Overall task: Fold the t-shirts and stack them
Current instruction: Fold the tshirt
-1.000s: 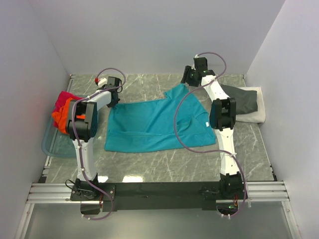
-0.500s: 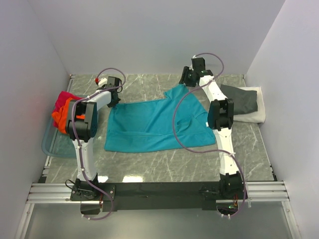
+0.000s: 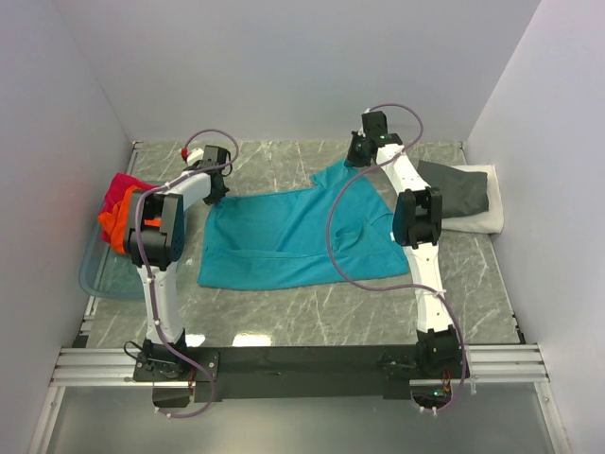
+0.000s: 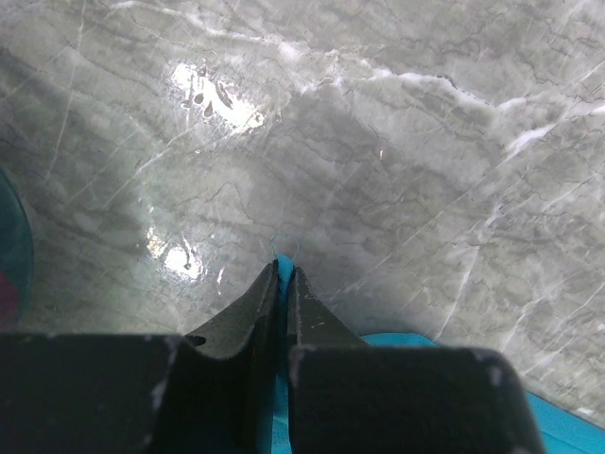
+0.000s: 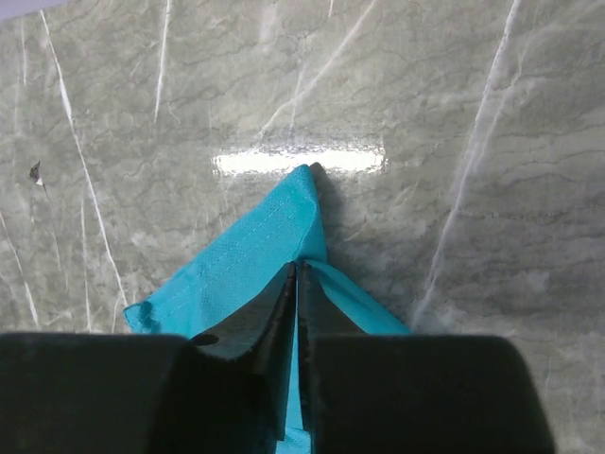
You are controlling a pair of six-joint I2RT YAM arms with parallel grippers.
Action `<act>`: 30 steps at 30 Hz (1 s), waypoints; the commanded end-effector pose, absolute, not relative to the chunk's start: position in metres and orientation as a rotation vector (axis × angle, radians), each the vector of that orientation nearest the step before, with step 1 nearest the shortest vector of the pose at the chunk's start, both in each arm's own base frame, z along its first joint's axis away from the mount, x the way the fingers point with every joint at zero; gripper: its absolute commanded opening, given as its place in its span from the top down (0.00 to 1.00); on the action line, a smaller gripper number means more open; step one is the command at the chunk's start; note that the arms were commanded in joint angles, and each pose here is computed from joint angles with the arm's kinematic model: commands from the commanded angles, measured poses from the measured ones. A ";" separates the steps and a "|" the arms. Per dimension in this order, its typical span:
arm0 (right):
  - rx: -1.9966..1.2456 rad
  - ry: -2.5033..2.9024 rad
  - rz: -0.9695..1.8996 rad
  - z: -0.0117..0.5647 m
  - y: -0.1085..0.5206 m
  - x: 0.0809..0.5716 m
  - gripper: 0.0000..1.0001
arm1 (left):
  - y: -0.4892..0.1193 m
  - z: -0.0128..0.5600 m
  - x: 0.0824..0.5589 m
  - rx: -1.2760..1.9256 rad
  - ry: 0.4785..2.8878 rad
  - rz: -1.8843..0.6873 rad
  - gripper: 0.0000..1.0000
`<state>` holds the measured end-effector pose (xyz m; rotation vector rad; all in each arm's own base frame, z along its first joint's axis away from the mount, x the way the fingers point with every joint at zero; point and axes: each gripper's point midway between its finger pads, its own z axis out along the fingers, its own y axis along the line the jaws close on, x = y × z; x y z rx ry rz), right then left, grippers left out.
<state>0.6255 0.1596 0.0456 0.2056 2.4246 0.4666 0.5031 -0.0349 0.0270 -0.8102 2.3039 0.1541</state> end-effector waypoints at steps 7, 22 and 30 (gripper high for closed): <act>0.179 2.385 0.458 0.051 0.161 0.628 1.00 | -0.038 0.053 0.501 -0.777 2.278 0.119 0.99; 0.220 2.477 0.299 0.045 0.129 0.569 1.00 | -0.036 0.054 0.484 -0.760 2.289 0.125 0.99; 0.205 2.432 0.379 0.065 0.136 0.560 1.00 | -0.036 0.044 0.477 -0.754 2.304 0.120 0.99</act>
